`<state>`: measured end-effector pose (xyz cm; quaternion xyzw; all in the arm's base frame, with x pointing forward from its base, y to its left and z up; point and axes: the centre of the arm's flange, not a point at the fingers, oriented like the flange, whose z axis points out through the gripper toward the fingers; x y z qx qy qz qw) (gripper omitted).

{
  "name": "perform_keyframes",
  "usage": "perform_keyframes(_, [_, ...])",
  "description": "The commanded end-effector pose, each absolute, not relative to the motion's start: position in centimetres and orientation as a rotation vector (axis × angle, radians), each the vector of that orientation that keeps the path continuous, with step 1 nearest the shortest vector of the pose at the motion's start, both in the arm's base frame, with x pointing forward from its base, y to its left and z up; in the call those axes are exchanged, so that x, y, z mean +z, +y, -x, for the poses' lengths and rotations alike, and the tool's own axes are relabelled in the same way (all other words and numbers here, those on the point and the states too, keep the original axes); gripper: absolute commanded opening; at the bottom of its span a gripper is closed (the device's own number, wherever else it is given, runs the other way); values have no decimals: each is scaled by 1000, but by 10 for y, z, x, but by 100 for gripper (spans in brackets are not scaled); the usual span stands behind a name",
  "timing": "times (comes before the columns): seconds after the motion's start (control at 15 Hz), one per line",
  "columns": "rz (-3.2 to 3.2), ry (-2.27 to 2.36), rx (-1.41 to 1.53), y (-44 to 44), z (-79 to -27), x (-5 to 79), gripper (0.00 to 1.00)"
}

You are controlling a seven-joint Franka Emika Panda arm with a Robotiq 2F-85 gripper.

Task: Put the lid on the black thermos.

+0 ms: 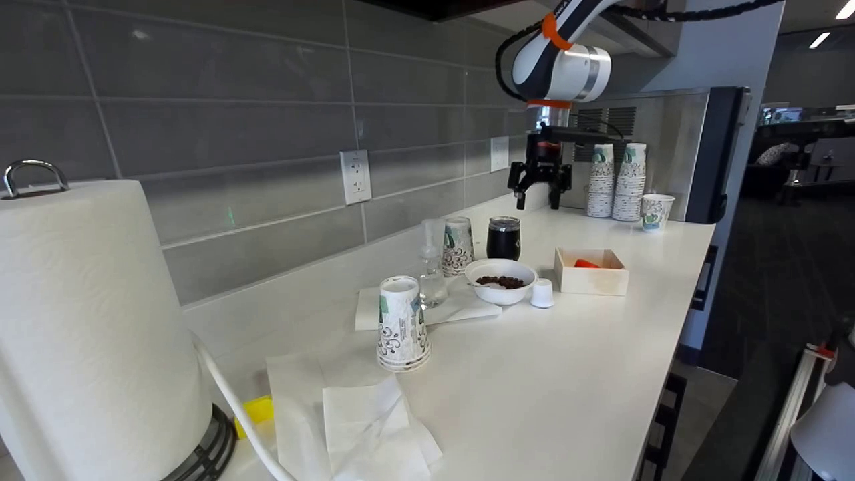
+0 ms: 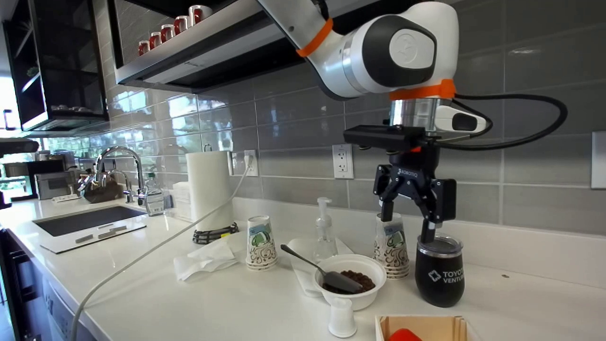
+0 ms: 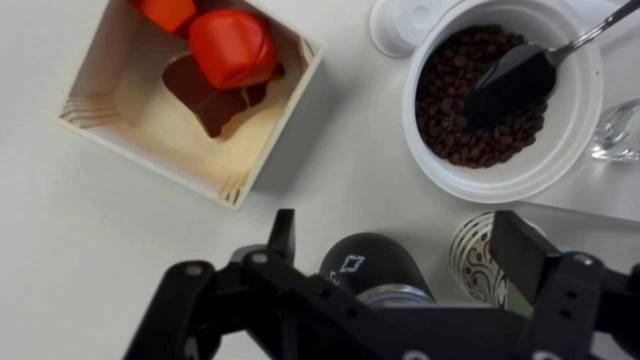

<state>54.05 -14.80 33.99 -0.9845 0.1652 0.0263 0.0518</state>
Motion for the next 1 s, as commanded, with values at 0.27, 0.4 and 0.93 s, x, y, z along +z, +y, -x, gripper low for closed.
perform_keyframes(0.27, [3032,417,65,-119,-448,357,100])
perform_keyframes(0.4, [3040,381,74,-113,-431,359,100])
perform_keyframes(0.93, [3057,285,45,-97,-386,368,100])
